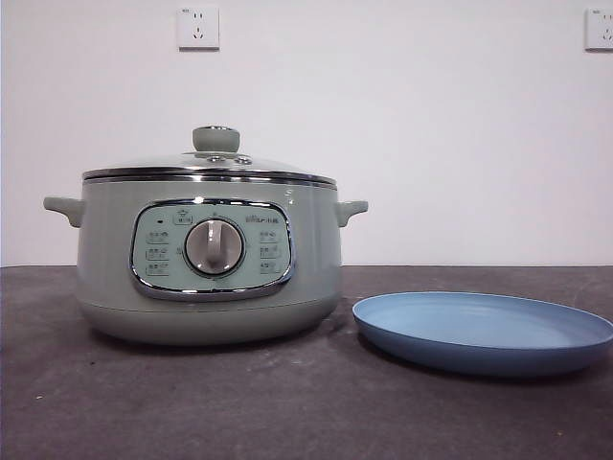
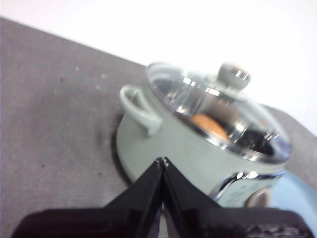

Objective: Take the potato out from the steamer,put the potato on the plate,close the lid

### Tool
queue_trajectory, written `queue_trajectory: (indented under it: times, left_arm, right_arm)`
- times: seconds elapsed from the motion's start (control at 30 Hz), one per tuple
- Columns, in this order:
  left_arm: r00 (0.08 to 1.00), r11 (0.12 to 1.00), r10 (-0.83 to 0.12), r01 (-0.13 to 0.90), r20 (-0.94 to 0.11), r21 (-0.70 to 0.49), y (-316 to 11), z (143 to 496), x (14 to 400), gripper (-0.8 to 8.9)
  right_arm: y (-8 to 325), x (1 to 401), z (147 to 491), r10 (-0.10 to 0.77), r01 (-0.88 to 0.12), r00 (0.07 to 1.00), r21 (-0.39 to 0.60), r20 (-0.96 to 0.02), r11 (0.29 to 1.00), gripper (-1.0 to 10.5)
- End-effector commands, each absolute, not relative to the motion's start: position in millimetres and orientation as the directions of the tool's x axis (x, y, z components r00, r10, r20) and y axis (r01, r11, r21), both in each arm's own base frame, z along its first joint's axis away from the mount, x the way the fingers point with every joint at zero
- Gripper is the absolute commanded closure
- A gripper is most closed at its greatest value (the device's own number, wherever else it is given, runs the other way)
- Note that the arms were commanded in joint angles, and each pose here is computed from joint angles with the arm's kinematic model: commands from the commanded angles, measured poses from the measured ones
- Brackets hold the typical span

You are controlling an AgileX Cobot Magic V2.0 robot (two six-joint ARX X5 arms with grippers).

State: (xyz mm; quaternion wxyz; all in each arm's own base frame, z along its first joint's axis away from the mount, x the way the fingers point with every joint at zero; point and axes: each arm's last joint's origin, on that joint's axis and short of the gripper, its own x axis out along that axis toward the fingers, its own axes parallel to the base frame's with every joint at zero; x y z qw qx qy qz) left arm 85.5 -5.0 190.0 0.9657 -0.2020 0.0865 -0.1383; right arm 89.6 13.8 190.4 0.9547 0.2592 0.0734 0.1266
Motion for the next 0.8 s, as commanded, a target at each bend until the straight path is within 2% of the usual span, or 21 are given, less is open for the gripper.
queue_trajectory:
  times: [0.03,0.1,0.23,0.37,0.5,0.7,0.8]
  left_arm:
    - [0.942,0.873,-0.309,0.224,-0.135,-0.433,-5.3,203.8,82.5,8.22]
    - [0.93,0.867,-0.339,0.25,-0.141,-0.432,-6.2,216.1,81.8,8.22]
    - [0.893,0.853,-0.418,0.322,-0.166,-0.411,-8.3,242.0,83.1,8.22]
    - [0.837,0.836,-0.502,0.406,-0.217,-0.369,-10.5,264.8,85.6,8.22]
    - [0.758,0.8,-0.588,0.495,-0.282,-0.339,-12.6,283.8,87.8,8.22]
    - [0.645,0.737,-0.676,0.576,-0.357,-0.354,-15.7,303.4,88.0,8.22]
    - [0.618,0.728,-0.686,0.589,-0.385,-0.351,-17.1,311.2,87.1,8.22]
  right_arm:
    - [14.8,88.5,210.0,0.314,-0.242,0.948,0.529,-0.049,0.813,9.6]
    - [16.0,88.8,223.2,0.352,-0.273,0.934,0.514,-0.061,0.813,9.6]
    - [18.8,90.8,251.7,0.44,-0.325,0.883,0.462,-0.165,0.825,9.6]
    - [22.0,95.6,281.4,0.527,-0.393,0.803,0.417,-0.278,0.819,9.6]
    - [25.5,101.7,312.0,0.614,-0.479,0.695,0.396,-0.374,0.783,9.6]
    - [28.3,107.0,347.5,0.651,-0.556,0.575,0.348,-0.495,0.755,9.6]
    - [29.7,106.9,357.6,0.654,-0.575,0.537,0.337,-0.533,0.746,9.6]
